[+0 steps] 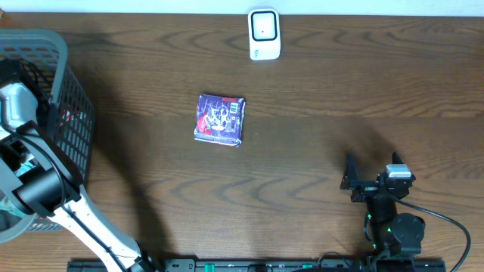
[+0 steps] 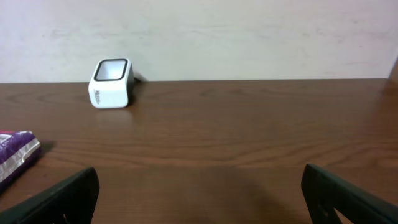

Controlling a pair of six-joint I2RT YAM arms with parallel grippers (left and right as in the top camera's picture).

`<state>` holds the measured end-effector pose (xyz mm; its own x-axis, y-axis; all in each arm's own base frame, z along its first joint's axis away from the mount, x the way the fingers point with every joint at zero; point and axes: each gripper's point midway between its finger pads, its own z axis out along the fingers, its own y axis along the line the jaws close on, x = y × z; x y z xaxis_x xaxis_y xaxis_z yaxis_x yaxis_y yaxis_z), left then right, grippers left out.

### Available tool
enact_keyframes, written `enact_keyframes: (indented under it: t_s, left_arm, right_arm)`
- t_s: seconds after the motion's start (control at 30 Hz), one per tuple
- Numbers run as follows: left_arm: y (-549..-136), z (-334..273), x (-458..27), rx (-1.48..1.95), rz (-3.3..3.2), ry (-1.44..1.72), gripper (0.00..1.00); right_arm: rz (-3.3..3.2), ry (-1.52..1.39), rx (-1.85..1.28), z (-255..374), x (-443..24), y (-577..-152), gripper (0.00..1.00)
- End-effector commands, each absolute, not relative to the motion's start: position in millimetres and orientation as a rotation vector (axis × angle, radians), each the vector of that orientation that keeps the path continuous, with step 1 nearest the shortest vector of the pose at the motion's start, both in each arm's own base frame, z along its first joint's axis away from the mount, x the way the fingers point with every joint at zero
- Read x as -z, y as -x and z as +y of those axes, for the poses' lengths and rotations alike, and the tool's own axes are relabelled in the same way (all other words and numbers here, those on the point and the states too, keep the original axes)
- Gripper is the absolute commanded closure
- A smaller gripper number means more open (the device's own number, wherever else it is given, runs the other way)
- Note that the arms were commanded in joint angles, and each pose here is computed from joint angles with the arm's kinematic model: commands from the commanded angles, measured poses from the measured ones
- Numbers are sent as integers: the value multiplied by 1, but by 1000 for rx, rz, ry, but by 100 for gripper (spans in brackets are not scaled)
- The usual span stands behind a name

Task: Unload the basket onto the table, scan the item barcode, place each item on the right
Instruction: 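Reach the left gripper into the basket and grasp the red bar, then carry the red bar out and set it beside the purple box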

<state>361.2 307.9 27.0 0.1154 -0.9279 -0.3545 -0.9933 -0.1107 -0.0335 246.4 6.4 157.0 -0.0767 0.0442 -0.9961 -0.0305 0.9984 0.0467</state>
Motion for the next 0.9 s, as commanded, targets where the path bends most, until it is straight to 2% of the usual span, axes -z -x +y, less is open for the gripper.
enact_keyframes:
  t_s: [0.0,0.13,0.3,0.4,0.7,0.87]
  left_arm:
    - [-351,304,9,-427,2062,2097,73]
    - [-345,310,-1,-505,2115,2024,92]
    - [-343,307,-40,-483,2114,1977,93]
    - [-341,304,-86,-447,2056,1945,93]
    - [-326,274,-269,-195,1749,1713,93]
    - [-313,229,-360,34,1642,1481,93]
  right_arm:
    - [1647,-24,-66,5,-156,-246,1]
    - [1646,-24,-66,5,-156,-246,1]
    - [1647,-24,-66,5,-156,-246,1]
    - [1647,-24,-66,5,-156,-246,1]
    - [1647,-24,-66,5,-156,-246,1]
    - [1647,-24,-66,5,-156,-246,1]
